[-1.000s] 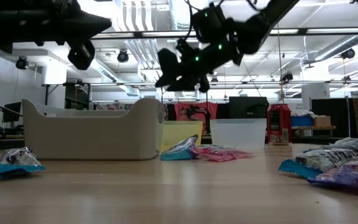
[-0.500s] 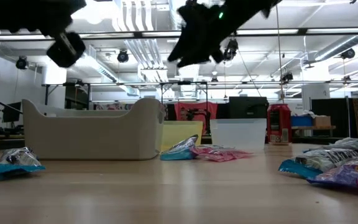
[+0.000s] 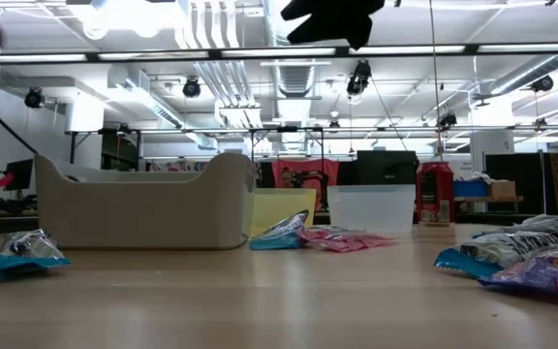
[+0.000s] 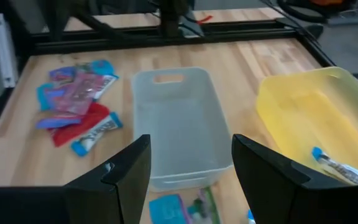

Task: Sort candy
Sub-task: Put the red candy into the gray bin

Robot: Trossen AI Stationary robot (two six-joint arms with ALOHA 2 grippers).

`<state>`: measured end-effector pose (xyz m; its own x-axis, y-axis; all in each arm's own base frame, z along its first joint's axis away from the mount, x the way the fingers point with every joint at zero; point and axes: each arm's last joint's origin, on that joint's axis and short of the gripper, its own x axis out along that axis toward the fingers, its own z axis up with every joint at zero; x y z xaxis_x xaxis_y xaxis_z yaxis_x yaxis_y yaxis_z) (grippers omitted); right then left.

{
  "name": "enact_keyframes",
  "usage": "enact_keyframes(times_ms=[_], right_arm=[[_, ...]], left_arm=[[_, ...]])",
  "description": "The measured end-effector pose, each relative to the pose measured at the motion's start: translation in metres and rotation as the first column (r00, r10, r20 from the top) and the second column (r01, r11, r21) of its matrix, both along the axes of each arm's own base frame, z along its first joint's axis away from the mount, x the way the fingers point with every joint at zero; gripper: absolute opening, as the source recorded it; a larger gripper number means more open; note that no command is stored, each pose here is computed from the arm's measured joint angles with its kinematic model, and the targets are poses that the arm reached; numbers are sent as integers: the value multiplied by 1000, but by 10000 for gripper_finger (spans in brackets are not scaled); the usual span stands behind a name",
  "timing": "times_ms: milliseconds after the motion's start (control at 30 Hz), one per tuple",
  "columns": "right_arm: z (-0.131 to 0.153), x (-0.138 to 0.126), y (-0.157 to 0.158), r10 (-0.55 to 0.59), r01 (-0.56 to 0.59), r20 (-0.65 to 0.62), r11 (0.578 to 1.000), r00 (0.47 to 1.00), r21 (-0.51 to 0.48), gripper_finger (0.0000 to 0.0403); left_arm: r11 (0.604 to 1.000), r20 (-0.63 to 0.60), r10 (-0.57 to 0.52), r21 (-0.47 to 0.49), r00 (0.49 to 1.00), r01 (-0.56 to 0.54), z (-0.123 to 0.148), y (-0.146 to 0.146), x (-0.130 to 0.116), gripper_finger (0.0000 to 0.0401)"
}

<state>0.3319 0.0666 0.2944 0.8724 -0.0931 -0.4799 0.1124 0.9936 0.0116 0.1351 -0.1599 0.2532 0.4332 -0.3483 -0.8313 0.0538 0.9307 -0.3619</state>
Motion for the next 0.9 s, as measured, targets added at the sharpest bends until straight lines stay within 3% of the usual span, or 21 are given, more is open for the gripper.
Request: enact_keyframes(times_ms=[233,400,900], right_arm=[[-1,-2,11,35,-35,-3,999,999,-3,215],[-1,-2,11,34,-34,-4,999,999,-3,215],[-3,-2,11,33,-33,-10,999,999,-3,215]], left_arm=[[992,-53,106,68,993,-102,-11,-26,-3,0],[987,-80,122,114,989,-112,-23,-32,1,18],[949,-188,120,310,975,-57,-74,-51,13,188]])
